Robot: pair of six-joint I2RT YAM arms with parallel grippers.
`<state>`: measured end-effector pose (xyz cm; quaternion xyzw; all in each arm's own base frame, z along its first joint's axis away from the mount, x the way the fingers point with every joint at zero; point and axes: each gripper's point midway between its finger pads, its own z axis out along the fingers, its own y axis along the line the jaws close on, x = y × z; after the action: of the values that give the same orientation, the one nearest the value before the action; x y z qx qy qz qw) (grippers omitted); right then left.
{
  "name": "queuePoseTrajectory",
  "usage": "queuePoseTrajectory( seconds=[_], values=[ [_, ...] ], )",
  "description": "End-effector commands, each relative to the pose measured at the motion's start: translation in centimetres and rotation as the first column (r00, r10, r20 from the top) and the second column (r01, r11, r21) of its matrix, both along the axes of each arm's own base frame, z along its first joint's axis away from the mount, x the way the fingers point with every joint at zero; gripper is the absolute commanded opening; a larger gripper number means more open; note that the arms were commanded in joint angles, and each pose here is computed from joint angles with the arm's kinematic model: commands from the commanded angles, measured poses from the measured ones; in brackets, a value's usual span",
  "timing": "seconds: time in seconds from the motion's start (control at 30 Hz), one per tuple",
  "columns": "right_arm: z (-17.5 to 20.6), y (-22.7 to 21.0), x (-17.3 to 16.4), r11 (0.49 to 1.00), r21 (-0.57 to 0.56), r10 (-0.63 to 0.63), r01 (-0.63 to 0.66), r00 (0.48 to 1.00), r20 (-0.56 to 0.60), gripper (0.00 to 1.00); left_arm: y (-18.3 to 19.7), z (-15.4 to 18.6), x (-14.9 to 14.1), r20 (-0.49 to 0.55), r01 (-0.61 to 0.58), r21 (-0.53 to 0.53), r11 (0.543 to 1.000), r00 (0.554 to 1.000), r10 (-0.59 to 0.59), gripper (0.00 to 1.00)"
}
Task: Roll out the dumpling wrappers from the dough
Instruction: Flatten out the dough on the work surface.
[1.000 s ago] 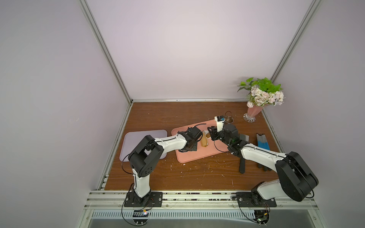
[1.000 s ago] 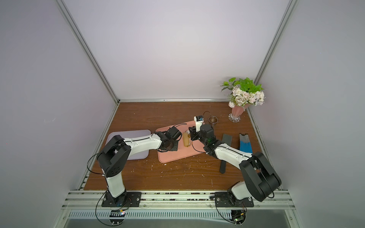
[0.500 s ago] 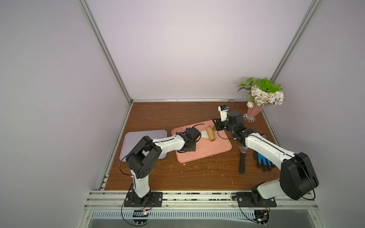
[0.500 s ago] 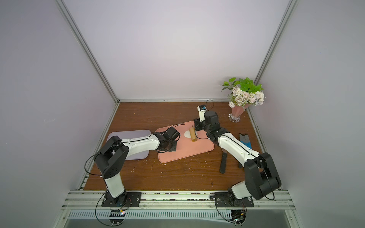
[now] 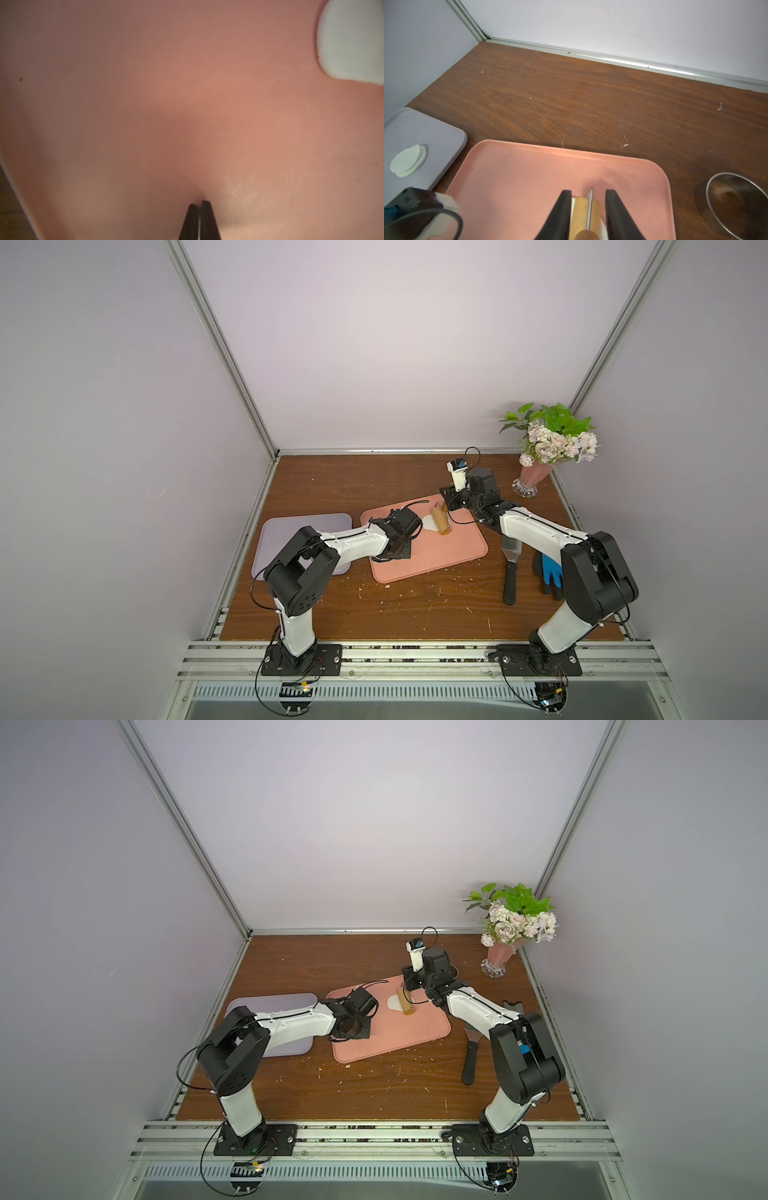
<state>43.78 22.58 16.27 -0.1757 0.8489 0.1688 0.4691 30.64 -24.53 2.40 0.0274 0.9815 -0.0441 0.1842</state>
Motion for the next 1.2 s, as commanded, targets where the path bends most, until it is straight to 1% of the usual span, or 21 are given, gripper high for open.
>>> queuePoseTrajectory(
  seconds=[0.0, 0.13, 0.27, 0.5, 0.67, 0.8, 1.17],
  values=[
    [-6.3, 0.4, -3.0, 0.997, -0.061, 0.038, -0.047, 0.989, -0.143, 0.00, 4.0, -3.7, -3.6, -0.163, -0.005, 0.151, 0.988, 0.986, 0.030, 0.00],
    [-8.2, 0.9, -4.7, 0.995, -0.073, 0.049, -0.063, 0.983, -0.178, 0.00, 4.1, -4.0, -3.7, -0.170, 0.001, 0.159, 0.987, 0.985, 0.027, 0.00],
    [-9.3, 1.9, -6.1, 0.993, -0.080, 0.074, -0.091, 0.978, -0.195, 0.00, 4.1, -4.0, -3.6, -0.170, 0.001, 0.158, 0.987, 0.985, 0.027, 0.00],
    [-10.1, 2.6, -7.0, 0.991, -0.080, 0.090, -0.109, 0.972, -0.218, 0.00, 4.1, -4.0, -3.5, -0.168, -0.002, 0.156, 0.988, 0.985, 0.029, 0.00],
    [-10.7, 3.6, -7.9, 0.985, -0.095, 0.117, -0.142, 0.966, -0.233, 0.00, 4.0, -3.9, -3.5, -0.167, -0.001, 0.155, 0.988, 0.986, 0.028, 0.00],
    [-10.8, 4.8, -8.8, 0.981, -0.085, 0.149, -0.173, 0.960, -0.237, 0.00, 4.1, -4.0, -3.5, -0.170, 0.000, 0.158, 0.987, 0.985, 0.028, 0.00],
    [-11.0, 5.7, -8.8, 0.983, -0.043, 0.160, -0.177, 0.954, -0.255, 0.00, 4.3, -4.0, -3.6, -0.169, -0.001, 0.160, 0.987, 0.985, 0.029, 0.00]
  ],
)
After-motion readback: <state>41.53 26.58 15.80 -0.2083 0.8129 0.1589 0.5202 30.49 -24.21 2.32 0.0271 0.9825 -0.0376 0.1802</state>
